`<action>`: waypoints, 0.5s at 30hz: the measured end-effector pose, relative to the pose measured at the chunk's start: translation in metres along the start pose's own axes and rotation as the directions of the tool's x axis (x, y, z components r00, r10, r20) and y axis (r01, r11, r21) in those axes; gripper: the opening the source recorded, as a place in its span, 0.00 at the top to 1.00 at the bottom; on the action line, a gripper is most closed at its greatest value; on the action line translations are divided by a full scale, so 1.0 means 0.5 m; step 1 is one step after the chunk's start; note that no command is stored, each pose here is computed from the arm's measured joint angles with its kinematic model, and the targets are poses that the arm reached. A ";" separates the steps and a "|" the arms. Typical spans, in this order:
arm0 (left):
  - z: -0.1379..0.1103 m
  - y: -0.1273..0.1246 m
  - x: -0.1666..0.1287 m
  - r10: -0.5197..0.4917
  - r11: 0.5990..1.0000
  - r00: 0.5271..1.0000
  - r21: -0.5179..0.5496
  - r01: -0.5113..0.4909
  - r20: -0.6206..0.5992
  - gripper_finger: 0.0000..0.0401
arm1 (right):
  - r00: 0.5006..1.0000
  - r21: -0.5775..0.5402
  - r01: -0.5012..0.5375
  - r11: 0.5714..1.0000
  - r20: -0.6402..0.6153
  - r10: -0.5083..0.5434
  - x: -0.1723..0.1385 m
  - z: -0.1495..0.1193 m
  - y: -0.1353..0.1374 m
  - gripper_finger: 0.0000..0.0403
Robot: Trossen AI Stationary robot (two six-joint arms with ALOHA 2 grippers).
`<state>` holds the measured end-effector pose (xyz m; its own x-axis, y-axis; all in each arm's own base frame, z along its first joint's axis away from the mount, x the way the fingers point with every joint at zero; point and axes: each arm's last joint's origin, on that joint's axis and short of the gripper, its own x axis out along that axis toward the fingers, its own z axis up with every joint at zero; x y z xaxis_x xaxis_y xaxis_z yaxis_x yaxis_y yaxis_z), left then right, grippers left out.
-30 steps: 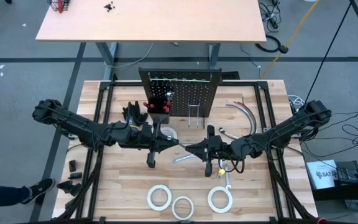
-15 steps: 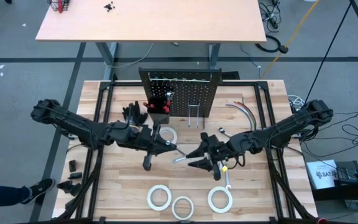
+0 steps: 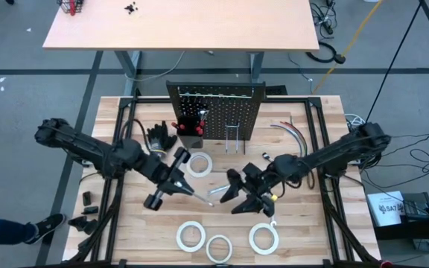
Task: Hang tools onto peg board
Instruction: Hang the silver wrench on the peg board
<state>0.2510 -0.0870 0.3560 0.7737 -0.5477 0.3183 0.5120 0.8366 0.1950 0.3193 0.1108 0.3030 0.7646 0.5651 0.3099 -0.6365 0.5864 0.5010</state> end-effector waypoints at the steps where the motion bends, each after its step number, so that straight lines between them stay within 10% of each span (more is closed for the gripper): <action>1: -0.004 0.000 0.003 -0.019 0.999 1.000 0.030 0.018 0.008 0.99 | 0.998 0.018 -0.058 0.998 0.029 0.057 0.003 -0.001 -0.006 0.41; 6: -0.012 0.001 0.022 -0.068 0.993 0.996 0.105 0.062 0.050 0.99 | 0.953 0.125 -0.277 0.953 0.162 0.256 0.005 -0.016 -0.037 0.41; 15: -0.013 0.022 0.067 -0.077 0.978 0.997 0.197 0.074 0.010 0.99 | 0.940 0.258 -0.339 0.905 0.138 0.313 0.057 -0.036 -0.076 0.41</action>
<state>0.2850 -0.0962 0.3627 0.7282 -0.6106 0.3113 0.4839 0.7797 0.3973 0.3632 0.1152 0.2783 0.5331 0.6346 0.5595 -0.8090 0.1888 0.5567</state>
